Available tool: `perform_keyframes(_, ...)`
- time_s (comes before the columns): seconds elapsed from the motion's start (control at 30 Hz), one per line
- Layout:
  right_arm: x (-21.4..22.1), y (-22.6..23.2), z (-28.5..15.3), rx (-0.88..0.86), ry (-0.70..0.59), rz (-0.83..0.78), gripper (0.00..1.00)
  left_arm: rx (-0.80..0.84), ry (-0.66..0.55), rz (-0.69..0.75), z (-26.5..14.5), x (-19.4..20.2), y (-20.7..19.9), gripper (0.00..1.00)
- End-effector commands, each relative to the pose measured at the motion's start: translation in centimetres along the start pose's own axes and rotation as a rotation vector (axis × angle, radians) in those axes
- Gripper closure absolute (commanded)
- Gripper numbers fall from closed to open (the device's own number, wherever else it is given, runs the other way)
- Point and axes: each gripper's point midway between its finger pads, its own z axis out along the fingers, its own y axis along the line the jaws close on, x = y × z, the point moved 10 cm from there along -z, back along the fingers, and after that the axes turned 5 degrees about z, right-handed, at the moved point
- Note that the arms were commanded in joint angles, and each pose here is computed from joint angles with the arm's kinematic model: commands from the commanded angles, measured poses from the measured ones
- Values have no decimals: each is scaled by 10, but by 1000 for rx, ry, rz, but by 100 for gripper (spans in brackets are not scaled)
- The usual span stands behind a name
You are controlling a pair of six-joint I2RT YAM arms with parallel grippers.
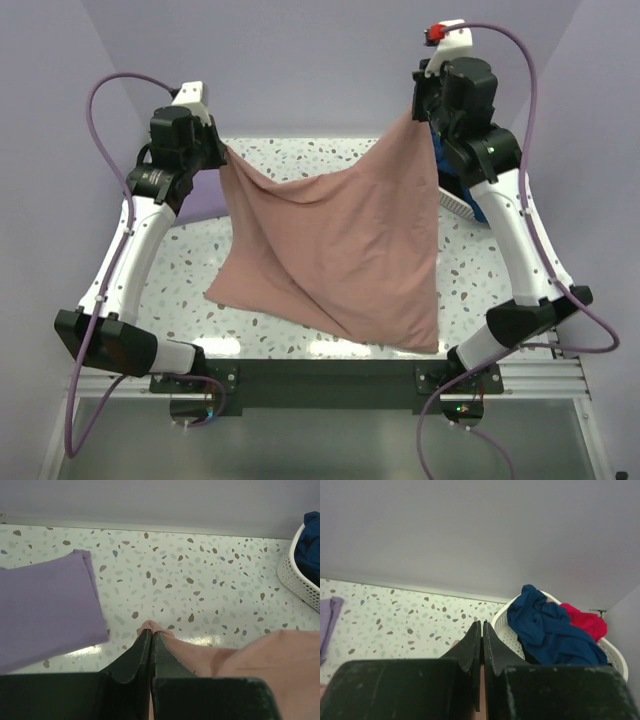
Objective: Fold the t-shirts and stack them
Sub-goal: Flatten the tshirt out
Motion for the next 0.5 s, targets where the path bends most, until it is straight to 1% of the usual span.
perform_keyframes(0.0, -60, -4, -20, -5, -210, 45, 100, -33, -247, 6, -21, -63, 0, 100)
perform_keyframes(0.03, -57, -1, -10, -7, -196, 39, 100, -36, -258, 7, -23, -69, 1, 100)
perform_keyframes(0.07, -60, 0, -9, -14, -202, 40, 100, -40, -260, 16, -23, -72, 1, 100)
perform_keyframes(0.1, -67, -1, -12, -15, -219, 43, 100, -36, -298, 18, -32, -83, 0, 100)
perform_keyframes(0.23, -81, -4, -26, -18, -265, 48, 100, -13, -376, 43, -57, -106, -3, 100)
perform_keyframes(0.33, -95, -11, -52, -17, -316, 53, 100, 38, -428, 68, -82, -115, -7, 100)
perform_keyframes(0.37, -103, -17, -70, -17, -351, 61, 100, 55, -436, 73, -89, -115, -8, 100)
perform_keyframes(0.43, -110, -23, -90, -7, -382, 62, 100, 89, -468, 87, -113, -117, -10, 100)
perform_keyframes(0.47, -118, -30, -111, -5, -420, 73, 100, 106, -481, 98, -122, -117, -11, 100)
